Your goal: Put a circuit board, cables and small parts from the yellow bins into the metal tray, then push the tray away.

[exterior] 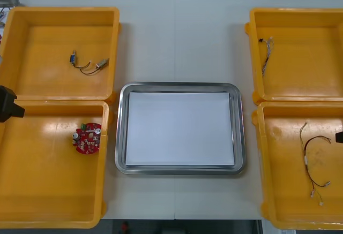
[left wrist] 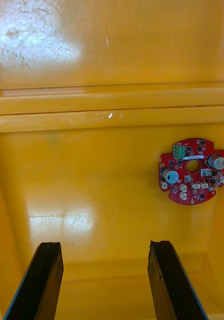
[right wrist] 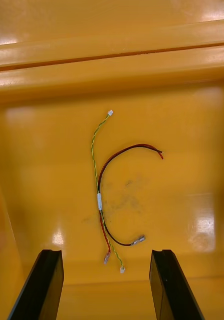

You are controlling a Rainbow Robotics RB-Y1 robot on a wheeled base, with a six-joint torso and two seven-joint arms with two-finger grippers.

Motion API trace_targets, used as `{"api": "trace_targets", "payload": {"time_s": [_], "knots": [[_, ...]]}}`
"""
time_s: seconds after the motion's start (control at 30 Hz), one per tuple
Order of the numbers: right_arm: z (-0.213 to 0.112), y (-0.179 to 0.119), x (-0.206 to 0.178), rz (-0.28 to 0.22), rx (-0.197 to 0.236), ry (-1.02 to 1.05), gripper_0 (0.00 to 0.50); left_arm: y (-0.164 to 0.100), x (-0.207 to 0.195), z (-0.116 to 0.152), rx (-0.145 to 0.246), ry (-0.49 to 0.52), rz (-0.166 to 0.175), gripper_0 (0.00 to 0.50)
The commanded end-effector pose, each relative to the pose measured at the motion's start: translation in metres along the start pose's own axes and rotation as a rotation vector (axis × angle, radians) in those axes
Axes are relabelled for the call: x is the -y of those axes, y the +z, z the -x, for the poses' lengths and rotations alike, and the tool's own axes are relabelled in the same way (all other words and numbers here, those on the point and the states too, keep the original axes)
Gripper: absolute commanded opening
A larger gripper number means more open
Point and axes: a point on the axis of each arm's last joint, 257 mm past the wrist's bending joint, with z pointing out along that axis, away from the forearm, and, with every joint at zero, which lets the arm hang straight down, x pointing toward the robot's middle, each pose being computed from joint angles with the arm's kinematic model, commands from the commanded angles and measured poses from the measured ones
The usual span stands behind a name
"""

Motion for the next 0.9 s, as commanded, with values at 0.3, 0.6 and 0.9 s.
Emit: {"api": "trace_targets", "payload": {"time_s": [0.3,0.6,0.9], "knots": [[-0.0009,-0.0077,0.0038,-0.027,0.008,-0.023,0.500,-0.0050,-0.0022,-0.0001,0.019,-0.022,0.009,0.500],[-0.0009,-0.0077,0.0038,-0.027,0.008,-0.023,0.500,-0.0050,-0.0022,-0.0001,0.019,-0.022,0.009,0.500],[-0.0009,-0.0077,0.0038,-0.027,0.008,-0.023,0.500,-0.0050,-0.0022,-0.0001,0.019,-0.022,0.009,0.500]]}}
